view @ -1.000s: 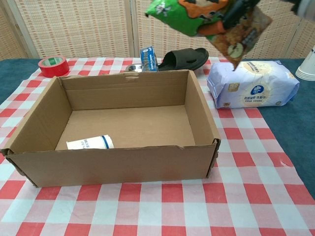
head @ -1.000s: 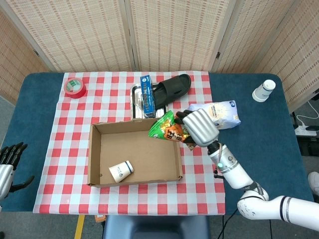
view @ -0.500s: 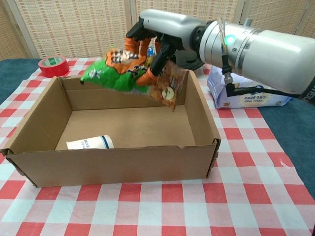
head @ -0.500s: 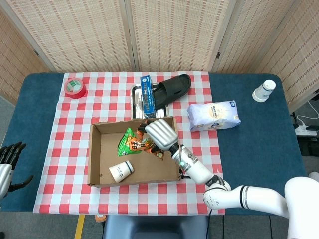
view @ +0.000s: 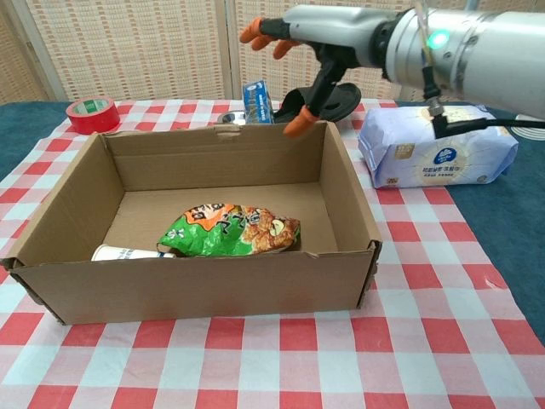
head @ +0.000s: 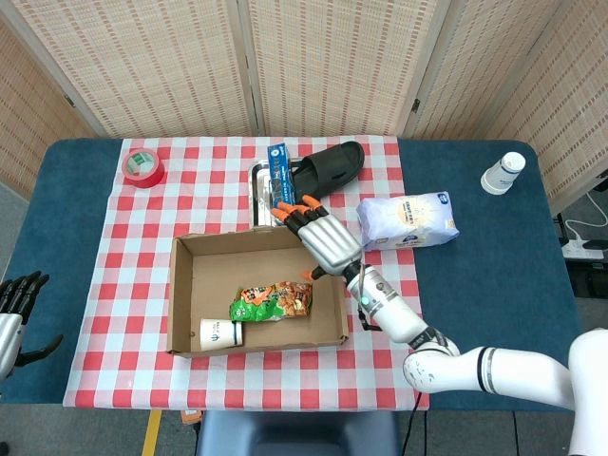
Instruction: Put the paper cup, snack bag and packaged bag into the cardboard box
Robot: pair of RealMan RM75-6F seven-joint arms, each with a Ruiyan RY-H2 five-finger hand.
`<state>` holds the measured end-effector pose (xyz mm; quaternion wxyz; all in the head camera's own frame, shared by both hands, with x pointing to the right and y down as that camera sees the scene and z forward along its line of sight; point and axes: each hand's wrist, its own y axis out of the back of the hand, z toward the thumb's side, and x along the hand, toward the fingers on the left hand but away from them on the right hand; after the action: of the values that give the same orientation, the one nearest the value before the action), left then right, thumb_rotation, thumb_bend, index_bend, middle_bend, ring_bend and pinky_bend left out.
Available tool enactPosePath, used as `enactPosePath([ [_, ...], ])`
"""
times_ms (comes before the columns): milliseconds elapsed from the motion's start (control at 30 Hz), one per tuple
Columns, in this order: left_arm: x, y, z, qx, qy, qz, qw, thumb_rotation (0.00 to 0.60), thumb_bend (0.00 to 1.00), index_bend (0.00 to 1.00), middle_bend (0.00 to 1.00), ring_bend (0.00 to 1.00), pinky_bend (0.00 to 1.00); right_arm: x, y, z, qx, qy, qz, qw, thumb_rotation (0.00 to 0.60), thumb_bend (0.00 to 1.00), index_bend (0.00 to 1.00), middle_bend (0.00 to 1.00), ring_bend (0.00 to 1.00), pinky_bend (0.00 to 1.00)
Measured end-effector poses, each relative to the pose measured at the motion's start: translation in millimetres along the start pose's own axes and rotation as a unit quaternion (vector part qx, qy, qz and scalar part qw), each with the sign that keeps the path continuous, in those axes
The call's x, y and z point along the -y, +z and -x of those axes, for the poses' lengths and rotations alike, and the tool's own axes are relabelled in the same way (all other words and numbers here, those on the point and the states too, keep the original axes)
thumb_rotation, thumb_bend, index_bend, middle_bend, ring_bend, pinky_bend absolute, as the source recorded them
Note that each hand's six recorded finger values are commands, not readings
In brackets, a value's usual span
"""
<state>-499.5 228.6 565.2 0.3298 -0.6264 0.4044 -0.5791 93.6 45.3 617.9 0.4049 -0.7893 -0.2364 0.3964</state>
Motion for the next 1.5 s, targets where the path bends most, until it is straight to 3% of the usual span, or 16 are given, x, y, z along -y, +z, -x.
enactPosePath([
  [200, 2, 2, 0, 0.002, -0.003, -0.003, 1.0000, 0.600, 0.22, 0.00, 0.00, 0.00, 0.00, -21, -67, -35, 0.081, 0.010, -0.090, 0.9926, 0.600, 0.00, 0.00, 0.00, 0.00, 0.00],
  [367, 3, 3, 0, 0.003, -0.004, -0.005, 1.0000, 0.600, 0.22, 0.00, 0.00, 0.00, 0.00, -15, -127, -74, 0.153, 0.041, -0.118, 0.9803, 0.600, 0.00, 0.00, 0.00, 0.00, 0.00],
  [667, 5, 4, 0, 0.004, -0.006, -0.007, 0.9999, 0.600, 0.22, 0.00, 0.00, 0.00, 0.00, -10, -188, -94, 0.206, 0.053, -0.141, 0.9668, 0.600, 0.00, 0.00, 0.00, 0.00, 0.00],
  [1067, 3, 1, -2, -0.001, -0.004, -0.001, 1.0000, 0.600, 0.22, 0.00, 0.00, 0.00, 0.00, 11, -223, -77, 0.225, 0.074, -0.150, 0.9598, 0.600, 0.00, 0.00, 0.00, 0.00, 0.00],
  [1500, -1, -6, -4, -0.009, 0.001, 0.005, 0.9999, 0.600, 0.22, 0.00, 0.00, 0.00, 0.00, 38, -234, -45, 0.230, 0.099, -0.130, 0.9594, 0.600, 0.00, 0.00, 0.00, 0.00, 0.00],
])
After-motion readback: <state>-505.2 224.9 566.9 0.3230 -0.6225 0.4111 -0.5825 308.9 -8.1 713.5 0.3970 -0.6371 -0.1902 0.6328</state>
